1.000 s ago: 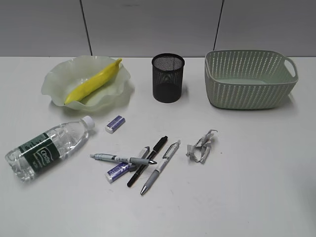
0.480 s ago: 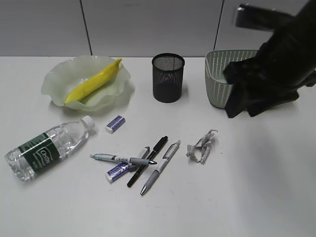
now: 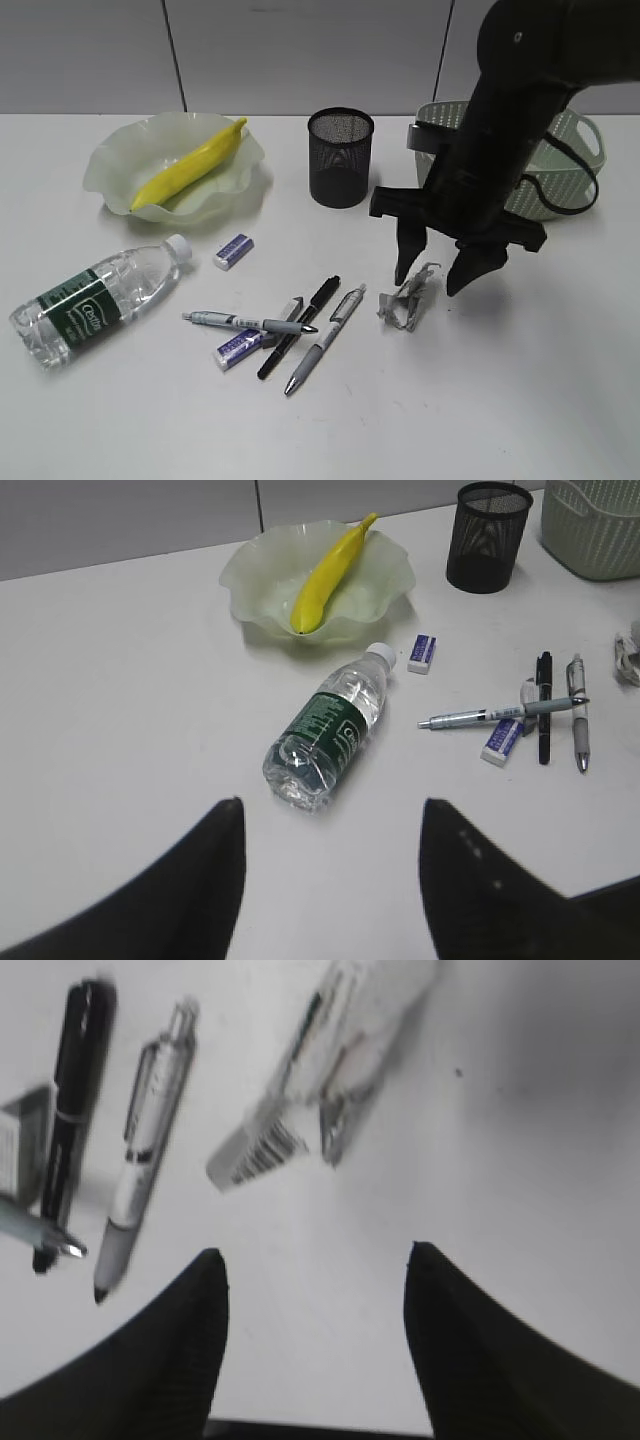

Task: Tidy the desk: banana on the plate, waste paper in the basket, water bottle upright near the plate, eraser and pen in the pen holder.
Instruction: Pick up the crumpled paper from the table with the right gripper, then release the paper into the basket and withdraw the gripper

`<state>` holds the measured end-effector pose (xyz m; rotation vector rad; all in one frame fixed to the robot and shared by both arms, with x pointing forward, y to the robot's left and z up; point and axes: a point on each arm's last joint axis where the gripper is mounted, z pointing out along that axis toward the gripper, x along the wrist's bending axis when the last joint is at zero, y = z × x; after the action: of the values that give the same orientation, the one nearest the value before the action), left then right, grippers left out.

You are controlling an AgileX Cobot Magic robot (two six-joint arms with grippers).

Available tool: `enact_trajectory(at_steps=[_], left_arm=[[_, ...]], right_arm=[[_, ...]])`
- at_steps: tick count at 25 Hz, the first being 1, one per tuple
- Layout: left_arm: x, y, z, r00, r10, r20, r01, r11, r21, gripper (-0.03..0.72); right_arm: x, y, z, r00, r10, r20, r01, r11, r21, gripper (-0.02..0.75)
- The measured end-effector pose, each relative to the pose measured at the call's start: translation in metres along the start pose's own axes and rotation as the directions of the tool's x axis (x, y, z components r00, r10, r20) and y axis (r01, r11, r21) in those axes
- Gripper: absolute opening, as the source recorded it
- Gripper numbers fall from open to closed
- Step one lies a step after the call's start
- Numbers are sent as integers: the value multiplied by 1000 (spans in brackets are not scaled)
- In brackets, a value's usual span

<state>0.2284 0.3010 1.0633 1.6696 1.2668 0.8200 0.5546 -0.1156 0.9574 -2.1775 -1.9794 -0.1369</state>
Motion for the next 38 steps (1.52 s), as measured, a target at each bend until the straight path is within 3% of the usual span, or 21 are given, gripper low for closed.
enact_trajectory(at_steps=[7, 12, 15, 18, 20, 24, 27, 32, 35, 38], left_arm=[[0, 0, 0, 1000, 0, 0, 0, 1000, 0, 417], [0, 0, 0, 1000, -1, -1, 1, 1000, 0, 417], [0, 0, 0, 1000, -1, -1, 1, 1000, 0, 417], [0, 0, 0, 1000, -1, -1, 1, 1000, 0, 417], [0, 0, 0, 1000, -1, -1, 1, 1000, 0, 417], [0, 0, 0, 1000, -1, -1, 1, 1000, 0, 417], [0, 0, 0, 1000, -1, -1, 1, 1000, 0, 417], [0, 0, 0, 1000, -1, -1, 1, 1000, 0, 417], [0, 0, 0, 1000, -1, -1, 1, 1000, 0, 417], [0, 0, 0, 1000, -1, -1, 1, 1000, 0, 417]], right_arm=[[0, 23, 41, 996, 89, -25, -91, 993, -74, 531], [-8, 35, 64, 990, 138, -16, -139, 987, -77, 529], [-7, 41, 69, 989, 146, -16, -147, 986, -76, 393], [-5, 43, 67, 990, 143, -15, -144, 987, -69, 117], [-3, 45, 64, 991, 133, -1, -132, 989, -58, 37], [2, 49, 49, 998, 65, 25, -64, 997, -33, 13], [12, 53, 23, 1000, -20, -1, 20, 997, -79, 13], [25, 51, -55, 990, -131, -51, 110, 947, -301, 13], [19, 53, -91, 988, -156, 5, 142, 887, -440, 13], [-4, 67, -104, 994, -93, 51, 106, 861, -497, 13]])
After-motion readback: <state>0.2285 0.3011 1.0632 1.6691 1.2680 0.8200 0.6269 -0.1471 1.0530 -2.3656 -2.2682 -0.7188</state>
